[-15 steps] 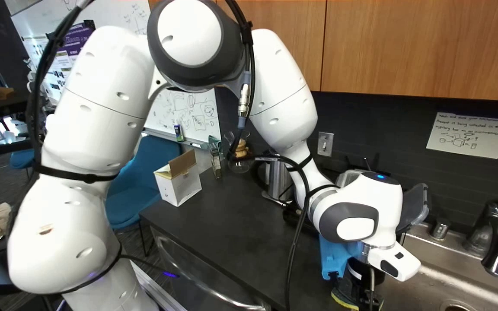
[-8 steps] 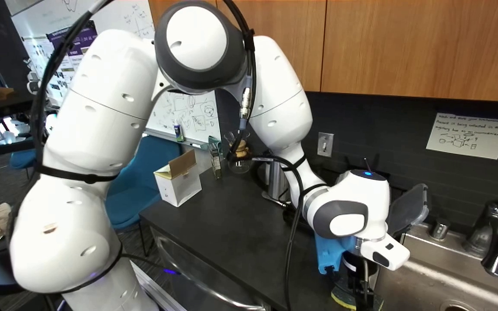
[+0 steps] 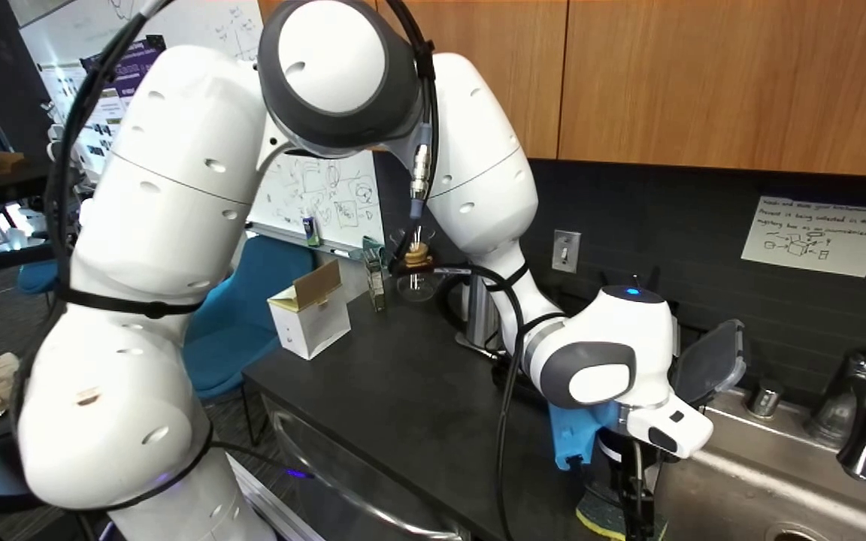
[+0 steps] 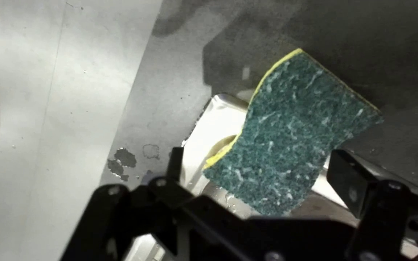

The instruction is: Shift the sponge to the left

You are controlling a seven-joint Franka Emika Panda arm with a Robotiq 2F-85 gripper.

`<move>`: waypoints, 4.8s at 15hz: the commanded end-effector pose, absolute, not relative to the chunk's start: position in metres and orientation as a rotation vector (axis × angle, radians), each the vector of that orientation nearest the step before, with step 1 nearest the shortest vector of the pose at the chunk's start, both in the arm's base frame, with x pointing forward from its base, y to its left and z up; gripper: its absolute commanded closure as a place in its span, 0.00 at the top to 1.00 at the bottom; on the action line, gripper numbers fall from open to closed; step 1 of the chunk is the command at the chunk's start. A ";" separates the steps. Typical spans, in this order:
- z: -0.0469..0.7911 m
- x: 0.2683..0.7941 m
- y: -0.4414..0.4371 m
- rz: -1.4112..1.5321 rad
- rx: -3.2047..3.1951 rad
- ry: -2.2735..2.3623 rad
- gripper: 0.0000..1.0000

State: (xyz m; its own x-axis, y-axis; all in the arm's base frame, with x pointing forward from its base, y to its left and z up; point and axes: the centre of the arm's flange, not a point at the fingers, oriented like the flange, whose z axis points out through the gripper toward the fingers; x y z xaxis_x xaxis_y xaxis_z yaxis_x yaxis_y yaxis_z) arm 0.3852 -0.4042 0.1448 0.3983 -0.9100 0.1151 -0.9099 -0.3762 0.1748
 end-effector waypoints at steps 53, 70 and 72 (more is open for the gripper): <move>0.132 0.364 -0.347 0.036 2.548 -1.521 0.05; 0.142 0.317 -0.214 0.083 2.676 -1.204 0.05; 0.144 0.314 -0.197 0.115 2.701 -1.160 0.05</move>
